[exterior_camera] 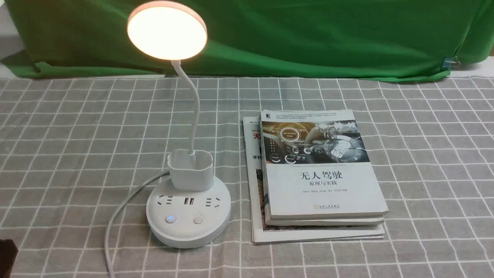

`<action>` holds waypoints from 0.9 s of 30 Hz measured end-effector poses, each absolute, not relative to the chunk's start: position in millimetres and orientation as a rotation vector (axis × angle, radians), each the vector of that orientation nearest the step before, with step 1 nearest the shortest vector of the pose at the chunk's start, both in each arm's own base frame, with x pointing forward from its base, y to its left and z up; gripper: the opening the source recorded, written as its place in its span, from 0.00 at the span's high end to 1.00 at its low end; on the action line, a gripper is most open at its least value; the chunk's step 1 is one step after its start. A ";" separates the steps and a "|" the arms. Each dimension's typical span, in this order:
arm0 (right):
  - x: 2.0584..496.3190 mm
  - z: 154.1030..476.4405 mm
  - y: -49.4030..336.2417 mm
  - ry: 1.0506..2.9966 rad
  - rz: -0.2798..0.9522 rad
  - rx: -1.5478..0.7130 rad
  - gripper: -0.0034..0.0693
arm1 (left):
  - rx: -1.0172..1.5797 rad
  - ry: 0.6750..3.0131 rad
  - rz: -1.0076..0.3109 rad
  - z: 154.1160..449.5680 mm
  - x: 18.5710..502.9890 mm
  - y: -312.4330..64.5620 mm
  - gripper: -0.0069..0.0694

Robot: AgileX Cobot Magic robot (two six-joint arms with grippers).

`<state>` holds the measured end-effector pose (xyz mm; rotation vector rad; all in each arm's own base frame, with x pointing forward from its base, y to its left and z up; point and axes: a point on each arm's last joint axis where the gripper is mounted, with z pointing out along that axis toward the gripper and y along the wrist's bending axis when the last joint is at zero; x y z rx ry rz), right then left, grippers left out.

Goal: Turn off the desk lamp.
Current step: Use the left arm to press the button switch on the lamp holder

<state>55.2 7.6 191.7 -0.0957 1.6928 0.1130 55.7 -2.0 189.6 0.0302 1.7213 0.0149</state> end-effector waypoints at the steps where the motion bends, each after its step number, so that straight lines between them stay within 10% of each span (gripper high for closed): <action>1: 55.2 191.7 7.6 1.693 0.113 -0.096 0.90 | 0.030 1.721 0.015 189.6 55.7 -2.0 0.89; 19: 55.2 191.7 7.6 1.693 0.113 -0.096 0.90 | 0.017 1.705 0.004 191.1 55.9 -2.0 0.89; 27: 55.2 191.7 7.6 1.693 0.113 -0.096 0.90 | -0.410 1.480 -0.406 207.6 56.6 0.0 0.89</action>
